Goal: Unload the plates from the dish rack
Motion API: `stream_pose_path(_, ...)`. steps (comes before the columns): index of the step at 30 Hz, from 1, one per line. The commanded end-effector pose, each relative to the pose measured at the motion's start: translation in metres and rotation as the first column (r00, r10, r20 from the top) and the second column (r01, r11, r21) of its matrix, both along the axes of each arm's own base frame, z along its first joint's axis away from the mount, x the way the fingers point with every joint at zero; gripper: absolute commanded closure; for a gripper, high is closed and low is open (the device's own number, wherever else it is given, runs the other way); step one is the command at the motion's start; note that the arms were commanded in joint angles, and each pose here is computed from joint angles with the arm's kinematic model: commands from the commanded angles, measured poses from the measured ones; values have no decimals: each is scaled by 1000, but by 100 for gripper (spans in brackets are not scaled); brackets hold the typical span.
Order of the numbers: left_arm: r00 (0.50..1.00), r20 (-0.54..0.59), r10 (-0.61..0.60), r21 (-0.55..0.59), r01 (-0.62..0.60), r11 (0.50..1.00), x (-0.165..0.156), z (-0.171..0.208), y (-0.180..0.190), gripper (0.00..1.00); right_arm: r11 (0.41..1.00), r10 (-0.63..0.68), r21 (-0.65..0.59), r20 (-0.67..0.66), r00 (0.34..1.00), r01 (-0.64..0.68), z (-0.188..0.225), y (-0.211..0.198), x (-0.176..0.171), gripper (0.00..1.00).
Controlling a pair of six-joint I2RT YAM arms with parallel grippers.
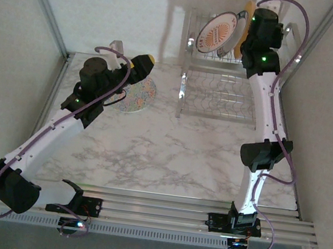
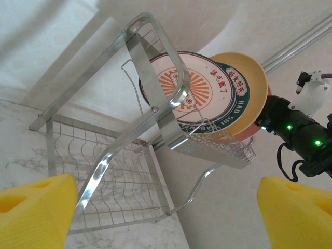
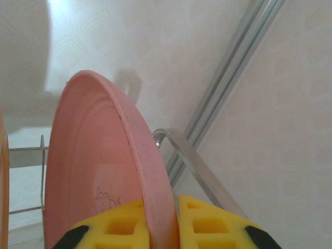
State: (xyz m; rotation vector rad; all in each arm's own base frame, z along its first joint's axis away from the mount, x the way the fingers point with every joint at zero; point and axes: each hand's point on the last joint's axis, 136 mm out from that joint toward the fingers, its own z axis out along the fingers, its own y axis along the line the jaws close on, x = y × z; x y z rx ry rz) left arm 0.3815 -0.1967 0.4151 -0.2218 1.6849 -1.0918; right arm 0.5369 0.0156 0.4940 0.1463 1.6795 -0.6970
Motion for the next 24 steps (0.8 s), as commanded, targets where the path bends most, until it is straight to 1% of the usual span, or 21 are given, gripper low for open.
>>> stream_pose_path(1,998,55,-17,-15,18,1000,-8,18,-1,11,1000,13,-8,135,991,-12,40,13,-7,100)
stream_pose_path(6,998,59,-21,-18,22,1000,-8,20,-2,11,999,-2,-42,166,986,9,53,15,-12,100)
stream_pose_path(17,998,60,-22,-20,23,1000,-9,20,-1,11,997,-19,-73,235,972,37,80,19,-23,100)
stream_pose_path(24,997,69,-27,-26,29,999,-10,25,-2,11,991,-50,-108,263,964,81,97,13,-34,100)
